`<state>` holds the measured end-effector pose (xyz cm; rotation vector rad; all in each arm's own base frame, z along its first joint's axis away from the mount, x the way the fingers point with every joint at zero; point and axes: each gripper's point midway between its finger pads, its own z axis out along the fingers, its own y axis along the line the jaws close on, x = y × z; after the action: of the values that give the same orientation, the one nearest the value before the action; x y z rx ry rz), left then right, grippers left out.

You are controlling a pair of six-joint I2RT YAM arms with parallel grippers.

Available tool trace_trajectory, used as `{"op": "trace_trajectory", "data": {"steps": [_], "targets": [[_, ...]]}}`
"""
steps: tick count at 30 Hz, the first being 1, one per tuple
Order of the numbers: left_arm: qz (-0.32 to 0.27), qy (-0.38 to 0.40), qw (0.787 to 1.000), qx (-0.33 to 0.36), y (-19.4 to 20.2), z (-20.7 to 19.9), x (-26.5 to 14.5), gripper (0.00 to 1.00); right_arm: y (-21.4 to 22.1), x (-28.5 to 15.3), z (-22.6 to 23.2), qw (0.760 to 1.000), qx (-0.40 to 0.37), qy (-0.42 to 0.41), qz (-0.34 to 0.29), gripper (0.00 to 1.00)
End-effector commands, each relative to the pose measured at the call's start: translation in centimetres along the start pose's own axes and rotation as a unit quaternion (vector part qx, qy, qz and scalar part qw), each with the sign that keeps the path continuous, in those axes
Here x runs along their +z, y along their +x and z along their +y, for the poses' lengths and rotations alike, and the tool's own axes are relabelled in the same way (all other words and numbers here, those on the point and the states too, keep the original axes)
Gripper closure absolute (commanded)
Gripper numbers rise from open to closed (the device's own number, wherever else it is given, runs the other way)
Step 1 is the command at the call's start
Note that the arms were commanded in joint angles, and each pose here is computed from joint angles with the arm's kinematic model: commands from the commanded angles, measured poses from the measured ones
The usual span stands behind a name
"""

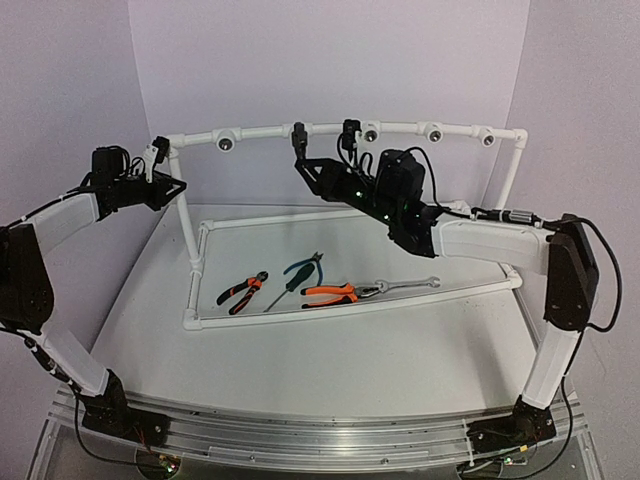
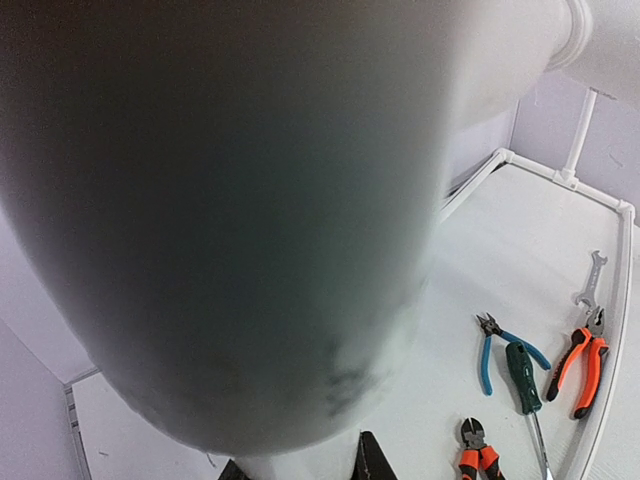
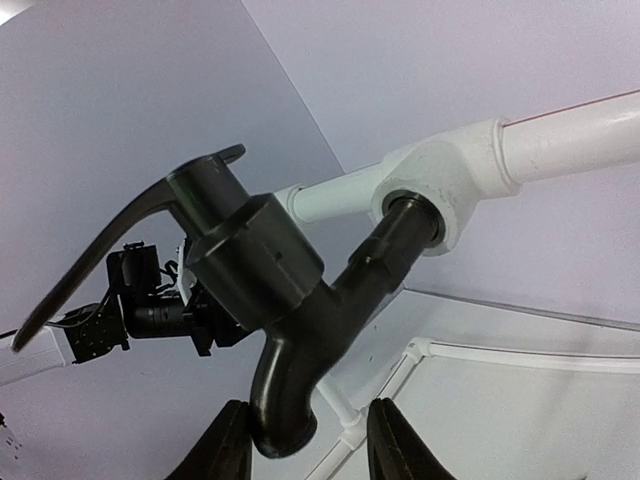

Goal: Install the water faucets

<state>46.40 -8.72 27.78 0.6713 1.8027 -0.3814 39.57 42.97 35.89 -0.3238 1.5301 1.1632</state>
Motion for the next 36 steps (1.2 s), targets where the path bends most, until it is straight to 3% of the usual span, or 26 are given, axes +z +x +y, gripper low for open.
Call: {"op": "trace_trajectory", "data": {"steps": [1, 5, 8, 10, 17, 23, 24, 25, 30, 34, 36], "targets": [[0.097, 0.032, 0.995, 0.011, 4.8, -1.8, 0.9, 1.0, -3.7, -2.6, 0.5, 0.999, -0.031, 0.021, -0.039, 0.55], [0.101, 0.032, 0.994, 0.016, 5.1, -1.7, 1.0, 0.99, -2.9, -4.2, 0.6, 0.999, -0.04, 0.025, -0.02, 0.46], [0.103, 0.033, 0.994, 0.017, 5.2, -1.7, 0.9, 0.92, -2.3, -5.6, 0.4, 0.998, -0.053, 0.036, -0.004, 0.42], [0.103, 0.034, 0.994, 0.017, 5.0, -1.9, 0.7, 0.79, -1.8, -6.7, -0.1, 0.997, -0.065, 0.051, 0.008, 0.4], [0.099, 0.032, 0.994, 0.019, 4.2, -2.0, 0.1, 0.51, -0.8, -10.5, -2.7, 0.986, -0.105, 0.12, 0.049, 0.35], [0.088, 0.018, 0.996, 0.028, 3.1, -2.4, -1.3, 0.16, 0.7, -14.5, -7.7, 0.963, -0.123, 0.212, 0.114, 0.3], [0.086, 0.014, 0.996, 0.029, 3.0, -2.5, -1.6, 0.04, 0.7, -15.3, -8.8, 0.959, -0.121, 0.228, 0.118, 0.29], [0.083, 0.009, 0.996, 0.03, 2.7, -2.6, -2.1, 0.01, 0.7, -16.2, -9.8, 0.955, -0.118, 0.244, 0.121, 0.29], [0.057, -0.03, 0.998, 0.022, 1.6, -3.6, -5.2, 0.0, 1.1, -22.0, -15.8, 0.923, -0.086, 0.344, 0.15, 0.23], [0.03, -0.085, 0.994, -0.056, 1.3, -4.2, -8.4, 0.0, 1.8, -27.7, -20.2, 0.888, -0.064, 0.425, 0.167, 0.15], [0.026, -0.134, 0.983, -0.123, 3.5, -3.8, -9.6, 0.0, 2.4, -31.0, -22.0, 0.876, -0.044, 0.454, 0.16, 0.15]]}}
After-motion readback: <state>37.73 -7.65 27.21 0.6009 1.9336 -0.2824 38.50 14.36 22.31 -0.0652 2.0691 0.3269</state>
